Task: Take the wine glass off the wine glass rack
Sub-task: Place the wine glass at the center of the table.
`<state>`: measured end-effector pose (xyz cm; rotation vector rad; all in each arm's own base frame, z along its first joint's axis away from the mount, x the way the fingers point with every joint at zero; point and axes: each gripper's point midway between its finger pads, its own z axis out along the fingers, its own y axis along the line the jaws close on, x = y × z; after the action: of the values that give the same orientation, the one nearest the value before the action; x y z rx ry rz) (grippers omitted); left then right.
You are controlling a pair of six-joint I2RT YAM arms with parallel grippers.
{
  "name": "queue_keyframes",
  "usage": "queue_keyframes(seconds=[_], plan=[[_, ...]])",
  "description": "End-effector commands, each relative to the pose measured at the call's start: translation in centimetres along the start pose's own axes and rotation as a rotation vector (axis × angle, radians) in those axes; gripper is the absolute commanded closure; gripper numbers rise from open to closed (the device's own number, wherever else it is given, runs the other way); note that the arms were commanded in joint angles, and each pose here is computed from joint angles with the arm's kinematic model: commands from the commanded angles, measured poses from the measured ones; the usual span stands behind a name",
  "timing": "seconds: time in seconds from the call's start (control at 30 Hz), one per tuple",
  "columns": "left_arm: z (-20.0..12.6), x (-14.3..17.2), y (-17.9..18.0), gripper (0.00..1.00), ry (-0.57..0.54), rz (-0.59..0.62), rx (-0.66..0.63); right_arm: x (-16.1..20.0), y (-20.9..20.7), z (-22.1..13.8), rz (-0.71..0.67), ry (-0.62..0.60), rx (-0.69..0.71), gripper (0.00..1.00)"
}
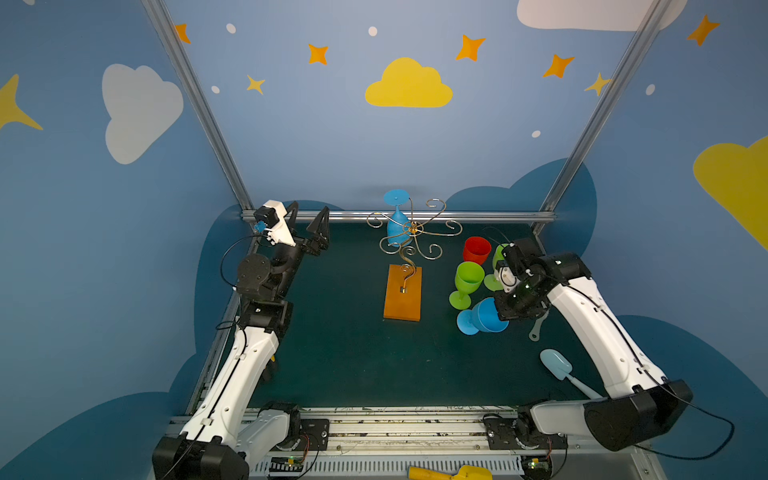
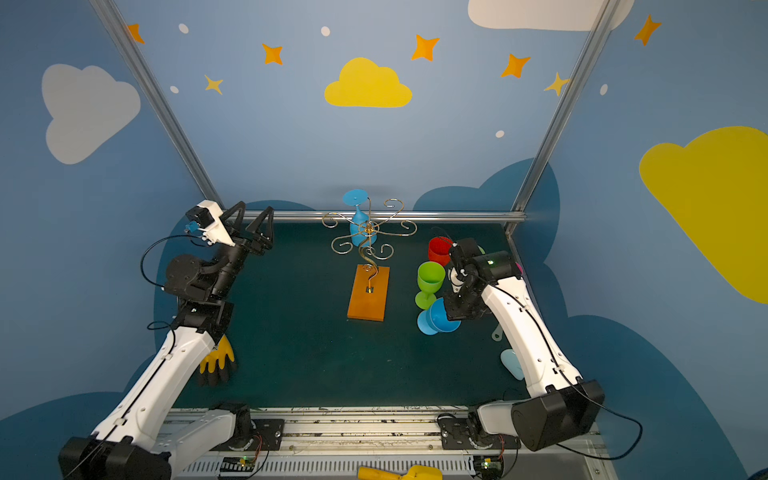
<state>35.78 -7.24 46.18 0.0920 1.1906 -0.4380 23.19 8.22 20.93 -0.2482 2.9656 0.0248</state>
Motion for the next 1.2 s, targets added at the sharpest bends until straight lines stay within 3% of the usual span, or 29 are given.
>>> queue_keyframes(seconds=[0.0,0.33,0.47,0.83,1.17], plan=[[-0.3,-1.1,-0.1,0.17,-0.021,0.018,-0.006,-0.5,0.3,1.3,0.018,0.015,0.032,1.0],[-0.4,-1.3,0.1,0.17,-0.022,0.027,-0.017,-2.0,1.5,4.9,0.051,0.204,0.17,1.0],[-0.6,-1.4,0.1,0.17,-0.021,0.04,-0.025,-3.4,3.2,5.5,0.043,0.156,0.107,1.0],[-0.7,-1.8,0.3,0.17,-0.026,0.054,-0.034,-4.0,4.0,6.4,0.029,0.17,0.093,1.0],[-0.6,-1.5,1.1,0.17,-0.001,0.047,-0.074,-4.8,4.5,3.6,0.034,0.073,0.022,0.71]])
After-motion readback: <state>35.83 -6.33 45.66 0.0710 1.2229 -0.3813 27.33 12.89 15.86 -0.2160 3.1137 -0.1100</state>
